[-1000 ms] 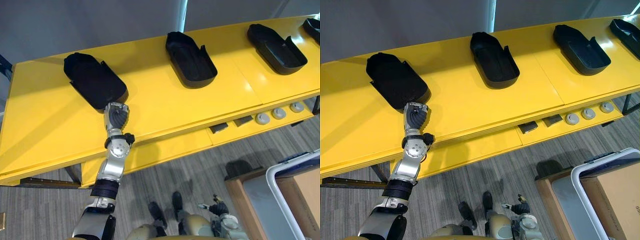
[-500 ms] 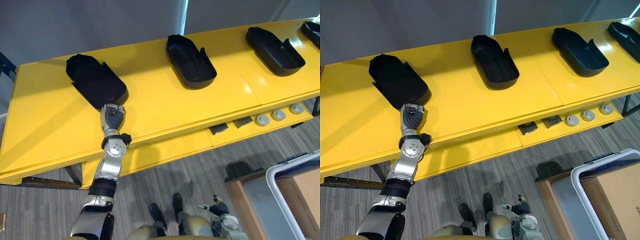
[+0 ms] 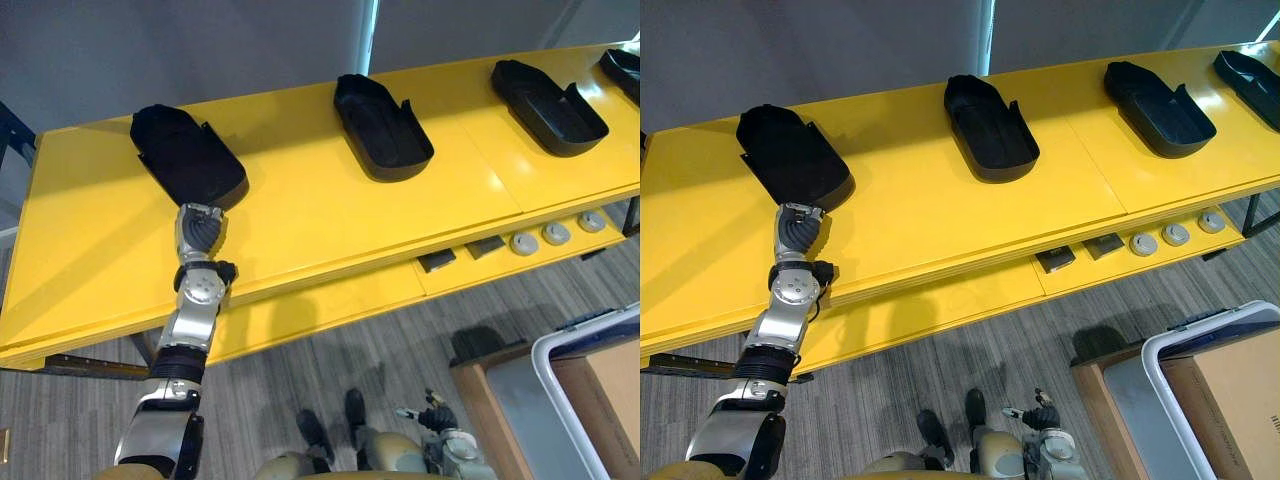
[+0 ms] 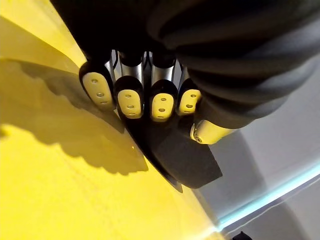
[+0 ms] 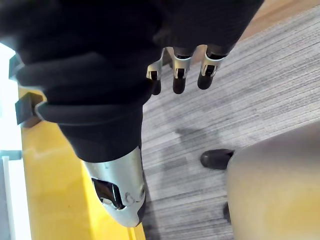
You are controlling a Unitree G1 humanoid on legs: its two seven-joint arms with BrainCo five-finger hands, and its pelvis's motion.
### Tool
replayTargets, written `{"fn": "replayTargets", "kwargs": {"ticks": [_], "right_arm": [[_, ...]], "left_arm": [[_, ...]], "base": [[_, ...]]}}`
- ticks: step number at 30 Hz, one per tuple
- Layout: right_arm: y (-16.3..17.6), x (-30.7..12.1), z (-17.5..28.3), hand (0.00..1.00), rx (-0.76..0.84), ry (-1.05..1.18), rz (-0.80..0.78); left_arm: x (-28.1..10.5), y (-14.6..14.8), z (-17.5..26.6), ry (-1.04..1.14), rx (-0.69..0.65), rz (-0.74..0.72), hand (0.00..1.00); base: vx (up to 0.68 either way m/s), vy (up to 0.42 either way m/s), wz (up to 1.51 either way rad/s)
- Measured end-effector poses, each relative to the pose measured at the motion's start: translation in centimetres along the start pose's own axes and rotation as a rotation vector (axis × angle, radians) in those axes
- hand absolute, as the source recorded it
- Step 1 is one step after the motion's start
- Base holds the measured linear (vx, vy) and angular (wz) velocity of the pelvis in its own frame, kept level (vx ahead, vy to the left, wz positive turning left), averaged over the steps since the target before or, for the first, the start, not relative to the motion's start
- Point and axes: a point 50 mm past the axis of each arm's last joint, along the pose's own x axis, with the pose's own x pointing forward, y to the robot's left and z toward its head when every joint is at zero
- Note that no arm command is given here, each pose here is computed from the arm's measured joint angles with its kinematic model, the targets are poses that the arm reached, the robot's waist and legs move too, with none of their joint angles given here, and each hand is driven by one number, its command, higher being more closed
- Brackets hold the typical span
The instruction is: Walk over and take plastic housings, then place them on the shelf
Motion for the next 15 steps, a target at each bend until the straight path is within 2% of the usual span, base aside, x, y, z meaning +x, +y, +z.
{"fn": "replayTargets", "kwargs": {"ticks": [5, 10, 15], "right_arm": [[0.0, 0.0, -0.1, 0.00, 0.001, 0.003, 0.001], [-0.1, 0.0, -0.3, 0.00, 0.006, 0.015, -0.003], [-0.2, 0.0, -0.5, 0.00, 0.006, 0.021, -0.006]], "left_arm": [[-0.3, -0.6, 1.1, -0.042, -0.018, -0.015, 1.00], [-3.6, -1.2, 5.3, -0.248, -0.151, -0.032, 1.00], [-7.1, 1.2, 10.1, -0.517, -0.285, 0.025, 1.00]], "base": [[0.00, 0.005, 0.02], [0.01, 0.018, 0.10], [0.01, 0.014, 0.14]]}}
